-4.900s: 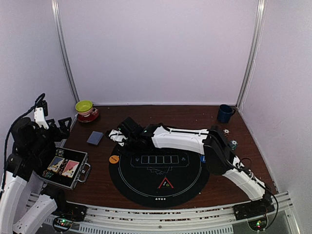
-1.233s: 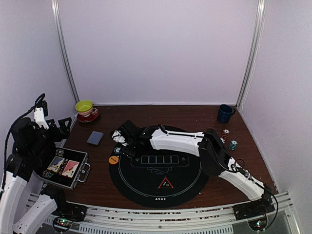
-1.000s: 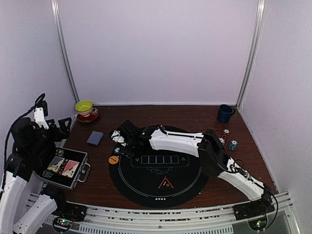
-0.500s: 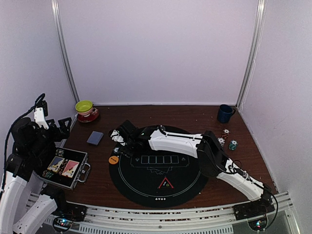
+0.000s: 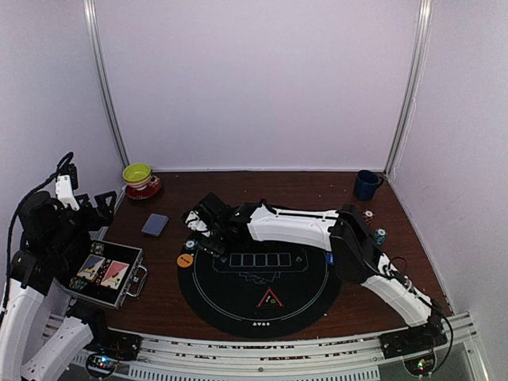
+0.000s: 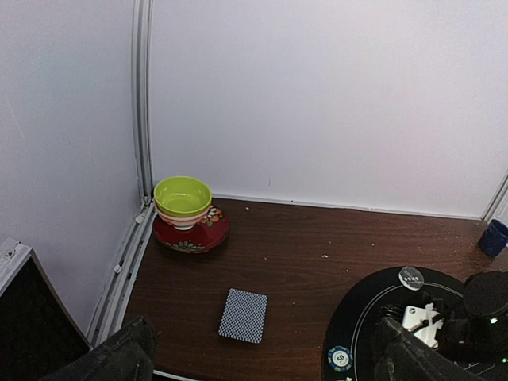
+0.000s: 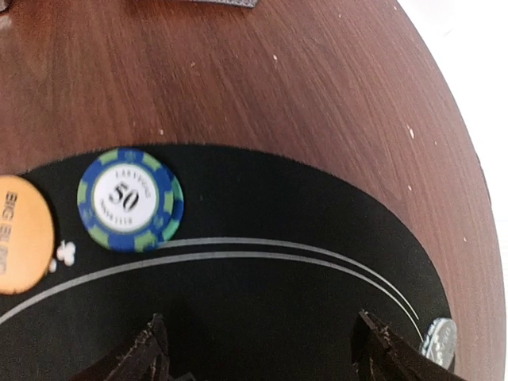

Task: Distribute texas hold em gaming equipment
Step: Adjust the poker chips pile in the big blind area, then pick up the pile of poker chips from the pile of poker chips.

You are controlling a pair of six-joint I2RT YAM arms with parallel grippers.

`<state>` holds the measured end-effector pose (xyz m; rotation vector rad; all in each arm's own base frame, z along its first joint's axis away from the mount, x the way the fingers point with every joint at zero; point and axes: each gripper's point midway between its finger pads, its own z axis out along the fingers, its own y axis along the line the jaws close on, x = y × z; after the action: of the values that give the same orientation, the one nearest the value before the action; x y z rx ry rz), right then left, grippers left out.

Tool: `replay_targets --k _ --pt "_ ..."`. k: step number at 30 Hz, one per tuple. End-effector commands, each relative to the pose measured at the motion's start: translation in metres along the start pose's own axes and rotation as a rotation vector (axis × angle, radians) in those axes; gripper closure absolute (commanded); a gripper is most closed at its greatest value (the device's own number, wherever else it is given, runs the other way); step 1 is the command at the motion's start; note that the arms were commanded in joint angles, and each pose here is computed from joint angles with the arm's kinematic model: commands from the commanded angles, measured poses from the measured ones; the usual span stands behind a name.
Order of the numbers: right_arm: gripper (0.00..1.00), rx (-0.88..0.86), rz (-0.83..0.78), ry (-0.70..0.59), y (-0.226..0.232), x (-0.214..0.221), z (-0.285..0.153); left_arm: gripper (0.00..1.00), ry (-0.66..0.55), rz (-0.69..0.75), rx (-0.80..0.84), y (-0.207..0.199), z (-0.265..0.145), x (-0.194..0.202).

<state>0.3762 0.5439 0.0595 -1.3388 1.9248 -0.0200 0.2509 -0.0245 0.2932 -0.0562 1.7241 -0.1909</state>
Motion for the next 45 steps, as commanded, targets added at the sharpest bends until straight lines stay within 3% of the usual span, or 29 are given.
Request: replay_targets --k 1,4,8,18,21,26,38,45 --pt "0.12 0.049 0.031 -0.063 -0.054 -0.028 -0.083 0.02 -0.038 0.011 0.005 0.0 0.0 -0.008" --pt "0.07 0.043 0.101 -0.072 -0.092 -0.019 -0.126 0.02 -0.043 0.01 0.007 -0.001 -0.001 -0.009" --pt "0.0 0.039 0.215 -0.005 -0.144 0.029 -0.154 0.02 -0.051 0.011 0.008 -0.001 -0.002 -0.011" --pt "0.0 0.099 0.472 0.18 -0.249 0.204 -0.2 0.02 -0.065 0.012 0.02 -0.003 -0.006 -0.014" --pt "0.0 0.119 0.527 0.235 -0.261 0.251 -0.21 0.02 -0.078 0.013 0.019 -0.003 -0.009 -0.017" --pt "0.0 0.204 0.562 0.281 -0.27 0.292 -0.218 0.02 -0.094 0.015 0.025 -0.004 -0.013 -0.019" --pt "0.0 0.265 0.642 0.37 -0.275 0.356 -0.242 0.02 -0.114 0.014 0.041 -0.007 -0.018 -0.024" --pt "0.0 0.289 0.659 0.381 -0.278 0.373 -0.245 0.02 -0.109 0.014 0.043 -0.008 -0.016 -0.023"
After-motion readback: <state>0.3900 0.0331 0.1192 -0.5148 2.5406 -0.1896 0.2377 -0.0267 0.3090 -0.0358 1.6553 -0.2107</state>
